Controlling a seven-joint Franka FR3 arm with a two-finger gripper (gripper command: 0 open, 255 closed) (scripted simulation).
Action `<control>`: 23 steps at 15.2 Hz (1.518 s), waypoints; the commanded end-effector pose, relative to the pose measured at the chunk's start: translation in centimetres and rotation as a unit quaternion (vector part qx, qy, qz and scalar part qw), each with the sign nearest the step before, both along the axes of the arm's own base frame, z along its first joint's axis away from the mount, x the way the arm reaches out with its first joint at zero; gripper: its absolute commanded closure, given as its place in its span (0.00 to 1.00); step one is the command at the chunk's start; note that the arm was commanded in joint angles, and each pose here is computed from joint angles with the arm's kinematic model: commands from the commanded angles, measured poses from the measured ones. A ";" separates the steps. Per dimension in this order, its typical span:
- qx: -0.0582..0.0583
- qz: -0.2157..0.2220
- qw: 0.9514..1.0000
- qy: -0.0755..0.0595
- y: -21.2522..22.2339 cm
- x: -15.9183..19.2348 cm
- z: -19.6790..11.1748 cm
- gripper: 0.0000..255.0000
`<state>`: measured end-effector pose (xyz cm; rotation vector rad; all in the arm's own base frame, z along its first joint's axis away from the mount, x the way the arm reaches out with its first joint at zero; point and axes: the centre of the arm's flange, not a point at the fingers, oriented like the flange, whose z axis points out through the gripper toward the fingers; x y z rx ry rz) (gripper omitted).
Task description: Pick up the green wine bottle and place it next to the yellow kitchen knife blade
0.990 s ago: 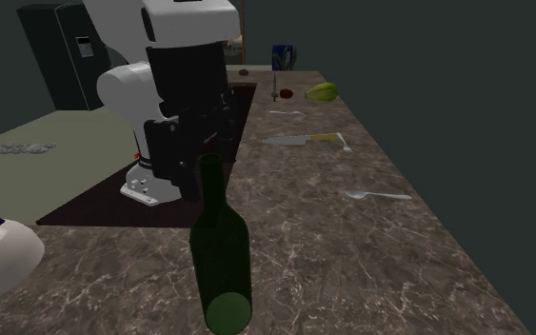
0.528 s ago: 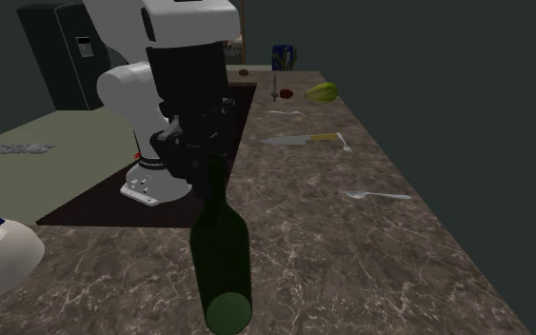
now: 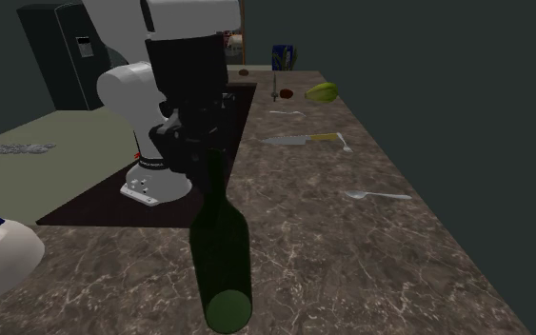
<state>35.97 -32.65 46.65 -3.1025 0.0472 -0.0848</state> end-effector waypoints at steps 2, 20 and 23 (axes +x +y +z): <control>0.000 0.000 1.000 0.000 0.0 0.0 1.4 1.00; 0.000 0.000 1.000 0.000 0.0 0.0 10.9 1.00; 0.000 0.000 1.000 0.000 1.2 -0.3 12.1 1.00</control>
